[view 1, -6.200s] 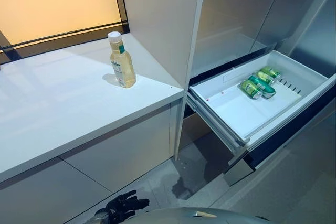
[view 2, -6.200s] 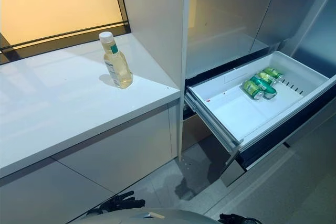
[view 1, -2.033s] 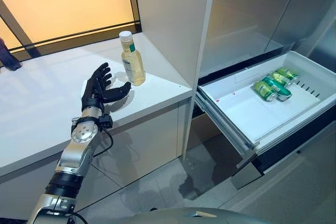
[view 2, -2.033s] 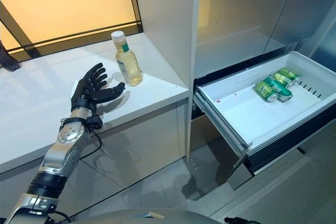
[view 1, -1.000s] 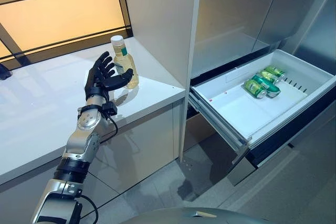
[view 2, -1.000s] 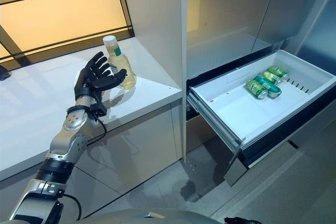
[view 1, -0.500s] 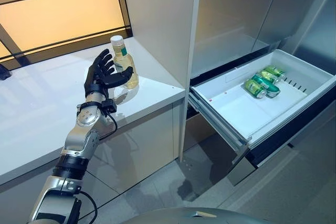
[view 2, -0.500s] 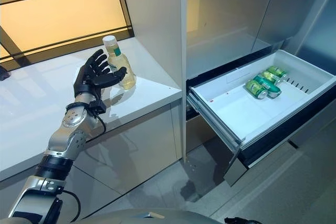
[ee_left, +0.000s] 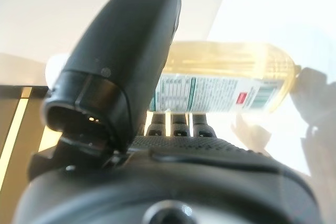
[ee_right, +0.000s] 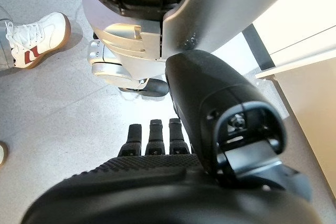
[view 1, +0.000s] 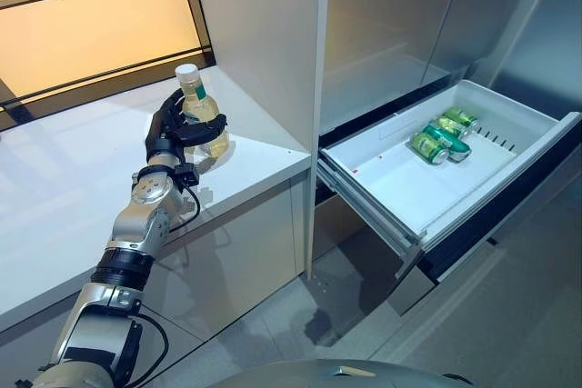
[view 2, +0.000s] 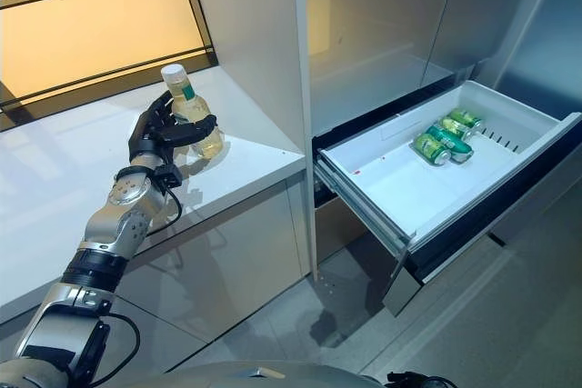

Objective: Put drinks into fridge and close the fridge

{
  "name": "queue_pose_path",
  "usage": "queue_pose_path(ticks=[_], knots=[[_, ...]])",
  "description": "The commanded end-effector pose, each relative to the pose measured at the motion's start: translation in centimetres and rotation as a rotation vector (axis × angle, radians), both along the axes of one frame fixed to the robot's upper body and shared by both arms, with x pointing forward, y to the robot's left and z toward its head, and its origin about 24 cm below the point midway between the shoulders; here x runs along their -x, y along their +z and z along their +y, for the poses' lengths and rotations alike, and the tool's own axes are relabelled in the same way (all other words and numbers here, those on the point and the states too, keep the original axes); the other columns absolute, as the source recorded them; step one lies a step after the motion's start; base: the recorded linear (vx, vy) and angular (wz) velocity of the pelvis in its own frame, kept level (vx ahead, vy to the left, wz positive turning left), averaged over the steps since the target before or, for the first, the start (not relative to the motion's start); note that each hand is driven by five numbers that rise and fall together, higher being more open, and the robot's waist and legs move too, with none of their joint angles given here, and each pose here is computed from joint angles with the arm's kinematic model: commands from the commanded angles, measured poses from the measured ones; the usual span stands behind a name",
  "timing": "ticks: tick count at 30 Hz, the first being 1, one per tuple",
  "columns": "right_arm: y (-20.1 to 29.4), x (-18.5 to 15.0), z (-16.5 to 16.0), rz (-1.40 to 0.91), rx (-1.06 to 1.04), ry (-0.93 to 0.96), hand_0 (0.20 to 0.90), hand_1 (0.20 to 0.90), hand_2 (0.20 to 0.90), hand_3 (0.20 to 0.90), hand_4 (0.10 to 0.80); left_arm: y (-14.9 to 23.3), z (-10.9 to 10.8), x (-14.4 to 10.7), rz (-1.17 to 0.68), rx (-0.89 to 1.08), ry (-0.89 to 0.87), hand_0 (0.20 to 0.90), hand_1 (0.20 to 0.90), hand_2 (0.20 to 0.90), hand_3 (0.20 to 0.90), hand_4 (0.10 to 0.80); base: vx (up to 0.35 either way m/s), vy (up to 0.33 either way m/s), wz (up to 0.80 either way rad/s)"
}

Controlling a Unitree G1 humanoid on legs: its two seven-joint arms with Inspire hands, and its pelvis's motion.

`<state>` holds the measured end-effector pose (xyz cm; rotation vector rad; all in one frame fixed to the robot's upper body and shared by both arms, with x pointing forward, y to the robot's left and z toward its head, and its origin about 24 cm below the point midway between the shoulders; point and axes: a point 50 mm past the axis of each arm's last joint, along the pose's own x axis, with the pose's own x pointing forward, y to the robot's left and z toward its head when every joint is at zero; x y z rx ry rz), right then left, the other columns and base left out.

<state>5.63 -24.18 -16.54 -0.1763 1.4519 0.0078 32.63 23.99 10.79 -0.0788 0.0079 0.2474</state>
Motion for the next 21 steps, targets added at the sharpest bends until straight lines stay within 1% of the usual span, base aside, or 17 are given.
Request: queue_pose_path(ticks=[1,7,14,15,16,17,21], knots=[[-0.2,-0.34,1.0,0.017,-0.043,0.063,0.9,0.9,0.9,0.9,0.8,8.87,-0.17,-2.94,-0.275,-0.048,-0.013,0.9,0.9,0.9,0.9,0.8,0.006,0.003,-0.08],[-0.23,-0.26,1.07,0.019,-0.042,0.07,0.9,0.9,0.9,0.9,0.8,8.55,-0.23,-3.47,-0.251,-0.021,-0.02,0.9,0.9,0.9,0.9,0.8,0.001,0.0,-0.01],[-0.22,-0.29,1.02,0.021,-0.043,0.076,0.9,0.9,0.9,0.9,0.8,8.96,-0.36,-3.71,-0.281,0.024,-0.016,0.9,0.9,0.9,0.9,0.8,0.0,0.0,0.0],[-0.21,-0.31,1.01,0.021,-0.043,0.075,0.9,0.9,0.9,0.9,0.8,9.02,-0.39,-3.72,-0.287,0.025,-0.014,0.604,0.604,0.604,0.554,0.454,0.0,0.0,0.0],[-0.21,-0.3,1.0,0.021,-0.043,0.076,0.9,0.9,0.9,0.9,0.8,9.16,-0.37,-3.72,-0.294,0.025,-0.009,0.439,0.439,0.439,0.362,0.262,0.0,0.0,0.0],[-0.2,-0.28,0.97,0.022,-0.043,0.078,0.9,0.9,0.9,0.9,0.8,9.25,-0.35,-3.72,-0.298,0.023,-0.008,0.3,0.3,0.3,0.2,0.1,0.0,0.0,0.0],[-0.2,-0.23,0.92,0.023,-0.044,0.082,0.9,0.9,0.9,0.9,0.8,9.5,-0.2,-3.73,-0.313,0.019,0.0,0.3,0.3,0.3,0.2,0.1,0.0,0.0,0.0]])
